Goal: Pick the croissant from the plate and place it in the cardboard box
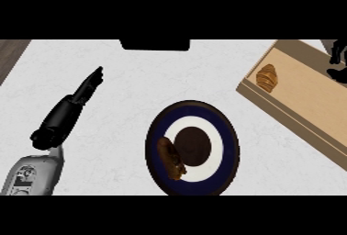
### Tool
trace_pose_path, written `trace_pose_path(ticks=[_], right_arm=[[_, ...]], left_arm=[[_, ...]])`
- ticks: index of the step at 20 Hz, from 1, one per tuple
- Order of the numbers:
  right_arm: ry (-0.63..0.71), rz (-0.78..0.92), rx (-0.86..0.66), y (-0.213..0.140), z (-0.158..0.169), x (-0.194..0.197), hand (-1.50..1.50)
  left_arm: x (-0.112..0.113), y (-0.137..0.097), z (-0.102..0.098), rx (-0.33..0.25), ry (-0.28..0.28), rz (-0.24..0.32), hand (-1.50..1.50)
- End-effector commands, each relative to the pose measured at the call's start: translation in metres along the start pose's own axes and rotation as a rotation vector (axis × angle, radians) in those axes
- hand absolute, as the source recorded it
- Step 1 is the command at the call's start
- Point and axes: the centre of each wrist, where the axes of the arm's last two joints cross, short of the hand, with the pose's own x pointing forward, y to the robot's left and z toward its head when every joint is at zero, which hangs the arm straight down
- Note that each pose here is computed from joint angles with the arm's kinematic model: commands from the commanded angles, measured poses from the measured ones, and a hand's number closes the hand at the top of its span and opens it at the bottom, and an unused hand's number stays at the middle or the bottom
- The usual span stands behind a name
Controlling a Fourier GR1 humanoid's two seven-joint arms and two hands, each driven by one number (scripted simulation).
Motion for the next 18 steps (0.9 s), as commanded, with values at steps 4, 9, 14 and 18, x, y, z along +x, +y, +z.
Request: trace_pose_path(ticks=[4,9,14,18], right_arm=[[-0.185,-0.063,0.109,-0.002,0.002,-0.03,-1.5],[-0.391,-0.453,-0.17,-0.021,0.004,-0.031,-1.5],[-0.368,-1.005,-0.278,-0.004,-0.005,-0.039,-1.5],[-0.256,-1.128,-0.341,-0.009,0.011,-0.074,-1.5]], left_arm=[[-0.015,0.005,0.009,0.007,0.018,0.014,0.0],[-0.003,0.011,-0.005,0.014,0.016,-0.001,0.0],[0.003,0.008,0.002,0.006,-0.005,0.011,0.0],[0.002,0.007,0.001,0.002,-0.014,0.009,0.0]])
